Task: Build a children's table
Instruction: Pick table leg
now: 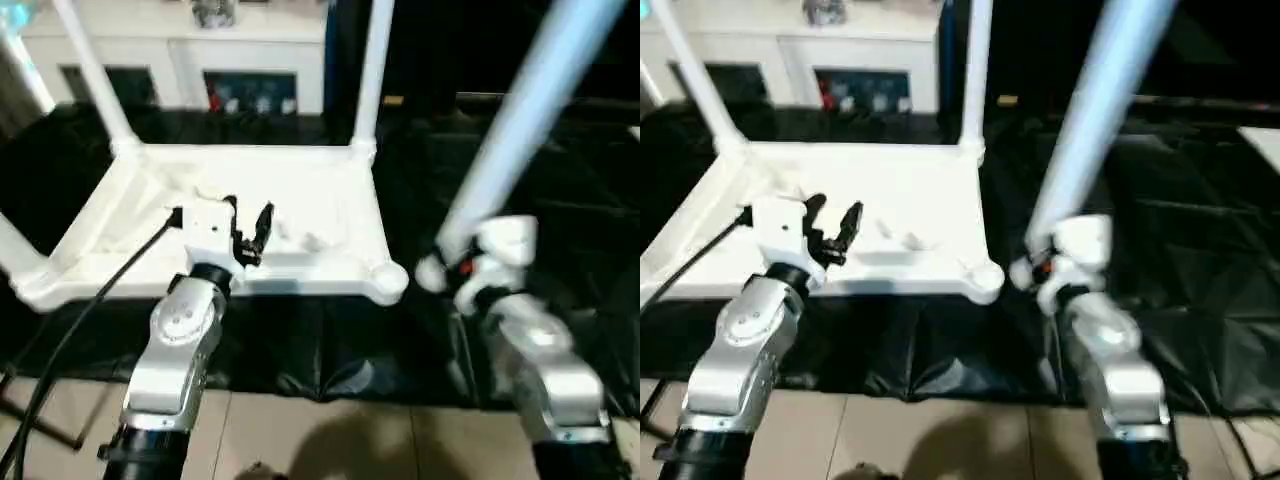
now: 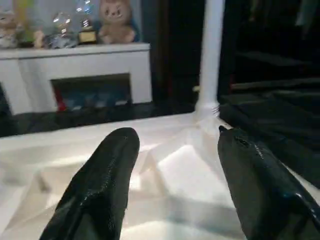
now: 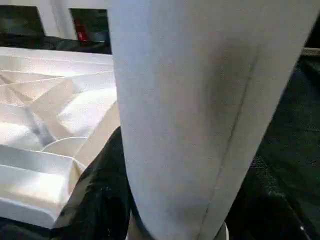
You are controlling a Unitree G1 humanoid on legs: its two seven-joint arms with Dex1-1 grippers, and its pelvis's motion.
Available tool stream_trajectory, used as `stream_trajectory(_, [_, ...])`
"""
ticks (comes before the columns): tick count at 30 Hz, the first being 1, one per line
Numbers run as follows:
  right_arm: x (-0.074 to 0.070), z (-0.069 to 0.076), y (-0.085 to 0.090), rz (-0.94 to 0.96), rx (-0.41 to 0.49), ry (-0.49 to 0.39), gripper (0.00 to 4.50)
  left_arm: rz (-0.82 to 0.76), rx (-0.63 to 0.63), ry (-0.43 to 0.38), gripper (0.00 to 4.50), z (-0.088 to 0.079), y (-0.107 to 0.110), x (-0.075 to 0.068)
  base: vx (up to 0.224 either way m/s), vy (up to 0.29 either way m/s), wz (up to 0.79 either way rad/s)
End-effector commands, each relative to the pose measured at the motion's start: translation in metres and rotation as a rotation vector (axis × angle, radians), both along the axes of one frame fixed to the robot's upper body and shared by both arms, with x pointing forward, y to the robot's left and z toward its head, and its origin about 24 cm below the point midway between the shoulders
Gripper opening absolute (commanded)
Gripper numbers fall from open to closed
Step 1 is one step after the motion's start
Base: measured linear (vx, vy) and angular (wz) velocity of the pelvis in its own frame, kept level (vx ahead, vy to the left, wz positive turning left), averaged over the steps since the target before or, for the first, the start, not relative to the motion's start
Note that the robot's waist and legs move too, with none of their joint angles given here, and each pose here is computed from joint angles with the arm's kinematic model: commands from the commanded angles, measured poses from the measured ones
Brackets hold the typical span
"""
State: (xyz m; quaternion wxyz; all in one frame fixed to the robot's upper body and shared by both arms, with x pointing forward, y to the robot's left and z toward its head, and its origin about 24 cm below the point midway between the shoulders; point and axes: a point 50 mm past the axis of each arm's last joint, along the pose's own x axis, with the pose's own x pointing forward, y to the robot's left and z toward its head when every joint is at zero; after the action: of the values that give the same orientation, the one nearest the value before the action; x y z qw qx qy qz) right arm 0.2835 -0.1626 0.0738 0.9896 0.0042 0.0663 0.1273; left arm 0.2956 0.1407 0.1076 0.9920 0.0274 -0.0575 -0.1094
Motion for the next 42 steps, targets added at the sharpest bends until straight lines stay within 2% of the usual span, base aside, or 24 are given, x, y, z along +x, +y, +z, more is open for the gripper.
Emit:
stream_trajectory(1, [0.003,0.007,0.004,0.022,-0.015,-0.039,1.91,0.007,0.004,0.012,2.95,-0.001,0.004,-0.003,-0.014,-0.004,0.49])
stream_trajectory(11, [0.002,0.002,0.001,-0.011,-0.008,-0.013,1.91,-0.032,0.004,0.015,2.95,-0.002,0.003,-0.004,0.16,0.024,0.3])
stream_trajectory(13, [0.002,0.004,-0.001,-0.016,-0.002,-0.028,1.91,-0.199,0.052,0.017,2.95,-0.005,-0.01,-0.009,0.179,-0.003,-0.02])
stream_trajectory(14, [0.002,0.004,-0.001,-0.012,0.007,-0.028,1.91,-0.234,0.063,0.008,2.95,-0.006,-0.012,-0.01,0.141,-0.062,0.16])
stream_trajectory(16, [0.001,0.005,-0.001,0.002,-0.003,-0.033,1.91,-0.321,0.037,0.062,2.95,-0.012,-0.016,-0.011,0.132,-0.058,0.16])
stream_trajectory(18, [0.0,0.005,-0.002,0.012,-0.004,-0.029,1.91,-0.431,0.007,0.115,3.24,-0.018,-0.02,-0.011,0.094,-0.05,0.04])
stream_trajectory(20, [-0.001,0.006,-0.004,0.026,-0.018,-0.029,1.91,-0.539,0.007,0.155,3.34,-0.022,-0.024,-0.011,-0.063,-0.044,0.08])
stream_trajectory(23, [-0.002,0.009,-0.007,0.037,-0.016,-0.033,1.91,-0.62,0.041,0.198,3.57,-0.027,-0.027,-0.011,-0.027,-0.007,0.02])
stream_trajectory(25, [-0.003,0.01,-0.011,0.044,-0.028,-0.033,1.91,-0.621,0.059,0.208,3.74,-0.031,-0.025,-0.008,-0.036,0.0,0.09])
stream_trajectory(29, [-0.005,0.008,-0.016,0.026,-0.047,-0.023,1.91,-0.574,0.075,0.182,3.78,-0.033,-0.025,-0.001,-0.061,-0.003,0.1])
stream_trajectory(31, [-0.006,0.007,-0.018,0.027,-0.059,-0.016,1.91,-0.627,0.067,0.19,3.78,-0.034,-0.029,-0.002,-0.028,0.002,-0.01])
stream_trajectory(32, [-0.006,0.006,-0.018,0.045,-0.063,-0.011,1.91,-0.718,0.068,0.224,4.08,-0.036,-0.034,-0.006,0.0,0.0,0.0])
stream_trajectory(33, [-0.006,0.006,-0.018,0.053,-0.065,-0.009,1.91,-0.759,0.074,0.236,4.08,-0.037,-0.036,-0.007,0.0,0.0,0.0])
stream_trajectory(34, [-0.006,0.006,-0.019,0.076,-0.086,-0.004,1.91,-0.881,0.101,0.271,4.12,-0.038,-0.041,-0.013,0.0,0.0,0.0])
stream_trajectory(36, [-0.006,0.007,-0.021,0.12,-0.112,0.006,1.91,-0.97,0.163,0.294,4.18,-0.039,-0.044,-0.014,0.0,0.0,0.0])
stream_trajectory(37, [-0.006,0.007,-0.023,0.147,-0.121,0.015,1.91,-1.024,0.216,0.312,4.44,-0.04,-0.047,-0.012,0.0,0.0,0.0])
stream_trajectory(39, [-0.006,0.008,-0.025,0.165,-0.128,0.016,1.91,-1.048,0.258,0.318,4.44,-0.04,-0.048,-0.009,0.0,0.0,0.0])
stream_trajectory(41, [-0.008,0.01,-0.028,0.223,-0.148,0.03,1.91,-1.134,0.361,0.349,4.44,-0.043,-0.052,-0.003,0.0,0.0,0.0])
stream_trajectory(42, [-0.008,0.01,-0.028,0.223,-0.148,0.03,1.91,-1.134,0.361,0.349,4.44,-0.043,-0.052,-0.003,0.0,0.0,0.0])
